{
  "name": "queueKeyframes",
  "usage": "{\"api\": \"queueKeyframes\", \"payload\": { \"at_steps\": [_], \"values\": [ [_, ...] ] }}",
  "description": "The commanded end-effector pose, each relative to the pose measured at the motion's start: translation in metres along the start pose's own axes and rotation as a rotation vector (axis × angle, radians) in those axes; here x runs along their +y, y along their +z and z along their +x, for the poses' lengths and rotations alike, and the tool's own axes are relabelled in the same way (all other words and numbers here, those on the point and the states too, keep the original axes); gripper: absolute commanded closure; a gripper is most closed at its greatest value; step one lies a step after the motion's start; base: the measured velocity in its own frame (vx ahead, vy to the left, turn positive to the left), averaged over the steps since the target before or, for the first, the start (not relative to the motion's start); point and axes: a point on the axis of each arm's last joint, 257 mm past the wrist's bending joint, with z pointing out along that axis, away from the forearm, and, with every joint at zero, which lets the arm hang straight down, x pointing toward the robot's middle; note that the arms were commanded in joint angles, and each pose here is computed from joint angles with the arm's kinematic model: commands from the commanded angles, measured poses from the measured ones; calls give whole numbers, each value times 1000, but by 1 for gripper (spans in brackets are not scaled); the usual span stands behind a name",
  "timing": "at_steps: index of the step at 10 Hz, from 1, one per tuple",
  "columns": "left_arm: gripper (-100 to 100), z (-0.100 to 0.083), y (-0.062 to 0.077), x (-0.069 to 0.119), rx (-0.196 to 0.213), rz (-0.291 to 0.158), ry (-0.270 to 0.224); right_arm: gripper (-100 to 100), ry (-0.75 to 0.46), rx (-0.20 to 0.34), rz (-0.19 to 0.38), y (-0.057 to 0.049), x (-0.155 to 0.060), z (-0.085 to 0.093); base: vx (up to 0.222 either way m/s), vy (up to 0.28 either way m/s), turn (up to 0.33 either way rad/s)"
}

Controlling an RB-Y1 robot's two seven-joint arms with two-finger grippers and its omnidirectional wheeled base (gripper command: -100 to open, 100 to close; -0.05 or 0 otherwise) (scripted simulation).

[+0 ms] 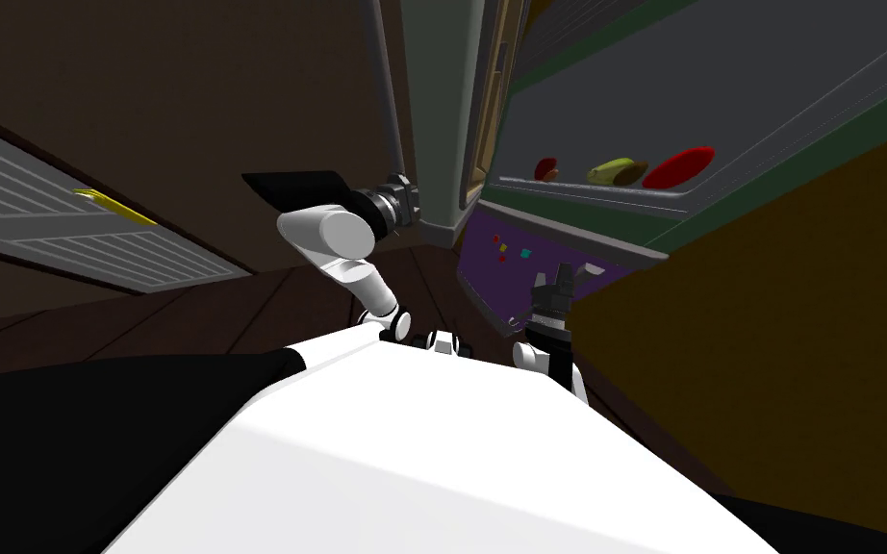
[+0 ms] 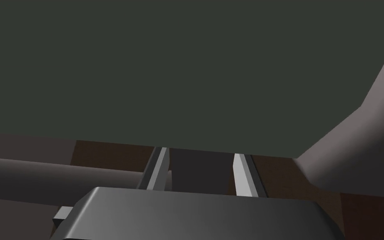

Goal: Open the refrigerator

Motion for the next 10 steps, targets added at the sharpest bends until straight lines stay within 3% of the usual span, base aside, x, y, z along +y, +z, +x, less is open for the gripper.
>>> {"api": "queueKeyframes", "payload": {
  "at_steps": [1, 6, 10],
  "values": [
    [100, 5, 2, -1, 15, 2, -1, 0, 0, 0, 0, 0, 0, 0, 41, 133, -18],
    [100, -17, -19, -3, 24, 9, -13, 0, 0, 0, 0, 0, 0, 0, 105, 313, -244],
    [100, -24, -30, -4, 38, 11, -14, 0, 0, 0, 0, 0, 0, 0, 72, 265, -176]
  ]
}}
